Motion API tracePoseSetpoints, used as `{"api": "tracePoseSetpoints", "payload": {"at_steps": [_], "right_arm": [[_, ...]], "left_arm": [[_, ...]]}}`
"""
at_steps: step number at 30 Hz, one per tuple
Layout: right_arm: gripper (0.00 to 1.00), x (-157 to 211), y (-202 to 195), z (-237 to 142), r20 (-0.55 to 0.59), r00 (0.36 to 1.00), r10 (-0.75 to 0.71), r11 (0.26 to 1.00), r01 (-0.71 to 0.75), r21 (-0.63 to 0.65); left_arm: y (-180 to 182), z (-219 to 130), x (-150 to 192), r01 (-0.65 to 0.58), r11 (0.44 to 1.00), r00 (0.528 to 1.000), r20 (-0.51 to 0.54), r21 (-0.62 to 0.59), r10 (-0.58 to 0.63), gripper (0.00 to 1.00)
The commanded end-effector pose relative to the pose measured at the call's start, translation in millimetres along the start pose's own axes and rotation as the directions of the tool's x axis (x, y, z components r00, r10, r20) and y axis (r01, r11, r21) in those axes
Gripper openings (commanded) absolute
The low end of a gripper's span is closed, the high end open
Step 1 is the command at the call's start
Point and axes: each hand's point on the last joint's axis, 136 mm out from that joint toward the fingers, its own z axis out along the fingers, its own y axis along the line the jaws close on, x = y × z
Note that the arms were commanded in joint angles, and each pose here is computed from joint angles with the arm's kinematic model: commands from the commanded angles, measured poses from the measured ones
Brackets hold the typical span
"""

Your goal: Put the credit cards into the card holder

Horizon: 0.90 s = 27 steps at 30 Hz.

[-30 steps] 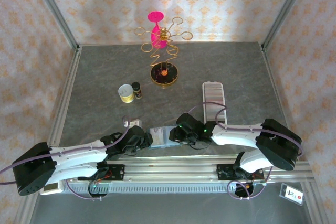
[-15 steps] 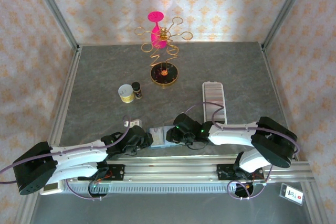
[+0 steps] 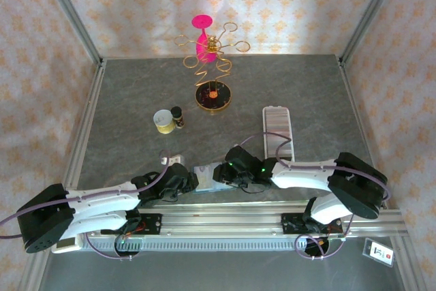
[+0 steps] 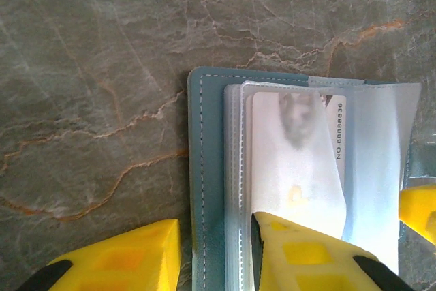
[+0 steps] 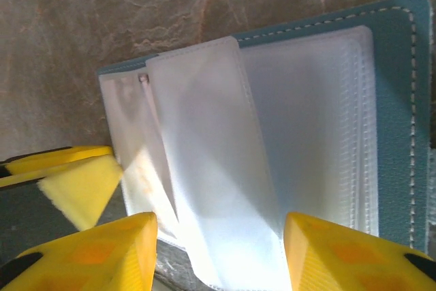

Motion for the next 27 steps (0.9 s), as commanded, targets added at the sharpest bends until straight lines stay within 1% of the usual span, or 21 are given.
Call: {"api": "tracePoseSetpoints", "payload": {"at_steps": [1,9,18,27], "right_arm": [[0.51,-6,20,-8,0.032,1.0,0.002,0.998,0.0,-0.058],[0.52,-5,22,-4,0.018,1.0,0.002,0.997,-0.001,-0.071],[0.52,-6,43,-6,0.012,1.0,0.008,0.987,-0.006,-0.163],[0.5,-8,59,-2,-0.001,1.0,0.005,0.978,-0.005,-0.209]], "left_arm": [[7,4,9,-0.015,1.0,0.999,-0.034,-0.016,0.015,0.31],[8,4,10,-0.016,1.0,0.999,-0.038,-0.021,0.015,0.3],[8,2,7,-0.007,1.0,1.0,-0.02,-0.019,0.007,0.29],[11,0,5,0.01,1.0,1.0,-0.004,-0.014,-0.01,0.28]]}}
